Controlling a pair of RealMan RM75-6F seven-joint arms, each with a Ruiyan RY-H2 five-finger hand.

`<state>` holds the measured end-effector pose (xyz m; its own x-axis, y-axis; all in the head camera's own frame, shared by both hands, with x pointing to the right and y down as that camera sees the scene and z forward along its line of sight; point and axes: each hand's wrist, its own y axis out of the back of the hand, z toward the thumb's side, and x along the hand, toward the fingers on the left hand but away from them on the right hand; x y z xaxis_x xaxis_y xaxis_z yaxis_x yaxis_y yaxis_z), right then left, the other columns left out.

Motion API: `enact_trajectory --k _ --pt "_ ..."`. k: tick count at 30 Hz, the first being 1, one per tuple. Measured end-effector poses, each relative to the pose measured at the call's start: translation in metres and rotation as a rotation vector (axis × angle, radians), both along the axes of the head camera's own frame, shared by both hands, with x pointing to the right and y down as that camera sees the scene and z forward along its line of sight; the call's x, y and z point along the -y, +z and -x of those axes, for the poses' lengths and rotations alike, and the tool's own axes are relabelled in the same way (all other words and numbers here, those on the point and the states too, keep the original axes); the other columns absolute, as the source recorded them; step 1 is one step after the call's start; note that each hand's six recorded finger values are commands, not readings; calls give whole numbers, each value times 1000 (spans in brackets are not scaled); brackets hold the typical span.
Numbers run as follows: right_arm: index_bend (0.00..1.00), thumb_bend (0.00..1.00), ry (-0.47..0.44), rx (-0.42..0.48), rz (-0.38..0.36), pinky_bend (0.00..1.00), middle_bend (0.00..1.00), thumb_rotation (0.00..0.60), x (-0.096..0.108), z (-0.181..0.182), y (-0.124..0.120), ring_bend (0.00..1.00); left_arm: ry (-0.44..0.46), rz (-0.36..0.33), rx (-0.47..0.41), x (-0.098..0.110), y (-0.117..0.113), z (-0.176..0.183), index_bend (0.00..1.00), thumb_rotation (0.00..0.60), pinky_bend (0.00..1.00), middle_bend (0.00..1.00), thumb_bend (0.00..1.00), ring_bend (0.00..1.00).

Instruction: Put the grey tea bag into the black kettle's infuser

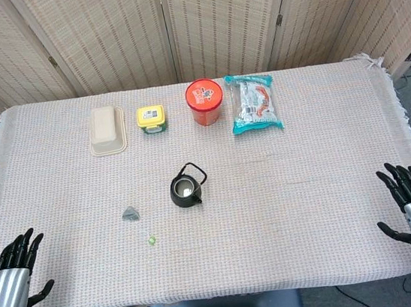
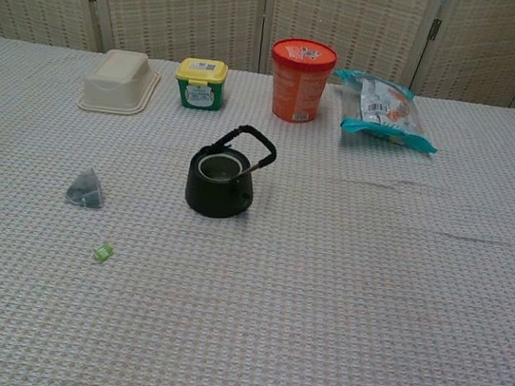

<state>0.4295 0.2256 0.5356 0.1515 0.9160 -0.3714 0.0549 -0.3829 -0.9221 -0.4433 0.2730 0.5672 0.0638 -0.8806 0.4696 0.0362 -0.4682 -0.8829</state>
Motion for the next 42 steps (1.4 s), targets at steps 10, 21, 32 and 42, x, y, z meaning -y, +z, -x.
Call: enact_trajectory --k 10,21,32,42 --pt "0 102 -25 25 12 0 0 600 0 4 -1 0 17 39 -13 -6 8 -11 0 600 200 0 224 0" --pt "0 112 -61 169 -126 0 0 600 -11 0 -46 0 131 48 -85 17 12 -70 371 600 1000 1000 223 1000" --pt "0 105 -110 303 -229 0 0 600 -34 -20 -86 0 202 123 -128 21 63 -151 478 600 1000 1000 224 1000" --pt "0 102 -128 342 -250 0 0 600 -50 -30 -96 0 284 210 -72 31 116 -197 510 600 1000 1000 257 1000"
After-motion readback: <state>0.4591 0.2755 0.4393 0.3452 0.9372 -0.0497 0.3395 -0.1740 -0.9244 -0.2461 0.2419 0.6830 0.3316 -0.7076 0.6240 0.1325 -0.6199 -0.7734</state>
